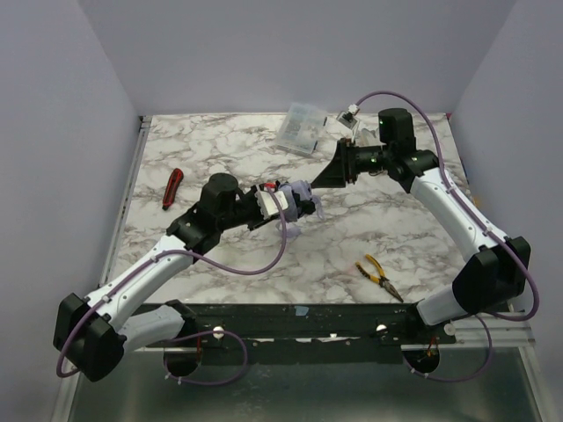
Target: Open the umbrella
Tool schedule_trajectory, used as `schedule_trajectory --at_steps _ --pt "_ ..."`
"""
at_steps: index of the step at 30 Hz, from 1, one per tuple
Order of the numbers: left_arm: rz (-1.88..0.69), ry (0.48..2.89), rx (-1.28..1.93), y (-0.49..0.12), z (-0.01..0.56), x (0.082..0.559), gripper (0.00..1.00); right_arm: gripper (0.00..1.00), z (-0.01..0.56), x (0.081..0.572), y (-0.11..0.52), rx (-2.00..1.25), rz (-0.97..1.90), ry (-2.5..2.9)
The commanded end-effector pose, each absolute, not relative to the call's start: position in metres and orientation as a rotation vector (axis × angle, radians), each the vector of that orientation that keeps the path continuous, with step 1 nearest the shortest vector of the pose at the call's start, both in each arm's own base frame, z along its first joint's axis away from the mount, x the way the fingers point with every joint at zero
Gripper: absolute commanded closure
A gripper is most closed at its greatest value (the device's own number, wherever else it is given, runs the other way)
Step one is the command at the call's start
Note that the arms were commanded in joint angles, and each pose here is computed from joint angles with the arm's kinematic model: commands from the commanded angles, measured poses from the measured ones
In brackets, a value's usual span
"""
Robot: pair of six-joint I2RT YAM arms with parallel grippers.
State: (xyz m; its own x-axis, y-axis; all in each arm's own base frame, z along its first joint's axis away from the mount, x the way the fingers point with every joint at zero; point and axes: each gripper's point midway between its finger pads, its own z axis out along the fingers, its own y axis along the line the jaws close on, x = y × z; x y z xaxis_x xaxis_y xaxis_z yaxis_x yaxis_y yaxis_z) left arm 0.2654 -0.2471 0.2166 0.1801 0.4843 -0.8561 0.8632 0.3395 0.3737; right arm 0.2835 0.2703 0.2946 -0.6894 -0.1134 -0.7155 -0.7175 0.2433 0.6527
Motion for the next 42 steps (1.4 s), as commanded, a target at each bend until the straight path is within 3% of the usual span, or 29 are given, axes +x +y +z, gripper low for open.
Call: schedule_trajectory --at_steps 1,7,11,21,26,33,35,37,42 --pt "-0.435 1.294 1.291 -0.259 0.256 0.264 1.0 0.47 0.287 0.284 0.271 -0.76 1.468 1.988" --pt "-0.461 1.307 1.308 -0.263 0.253 0.264 1.0 0.38 0.298 0.272 0.275 -0.841 1.531 1.919" --pt "-0.467 1.315 1.31 -0.266 0.252 0.267 1.0 0.38 0.298 0.26 0.279 -0.921 1.539 1.882" --pt "-0.485 1.291 1.311 -0.272 0.262 0.269 1.0 0.54 0.278 0.274 0.286 -0.963 1.363 1.915" --pt "-0.485 1.286 1.31 -0.272 0.264 0.269 1.0 0.67 0.274 0.279 0.288 -0.966 1.35 1.915" --pt "-0.496 1.291 1.299 -0.273 0.266 0.27 1.0 0.64 0.274 0.278 0.296 -0.99 1.357 1.903" --pt "-0.499 1.299 1.296 -0.273 0.265 0.27 1.0 0.76 0.274 0.278 0.297 -0.996 1.359 1.898" --pt "-0.49 1.319 1.295 -0.27 0.261 0.272 1.0 0.99 0.278 0.278 0.296 -1.0 1.352 1.896" --pt "-0.47 1.387 1.287 -0.249 0.236 0.274 1.0 0.99 0.284 0.283 0.281 -1.033 1.281 1.896"
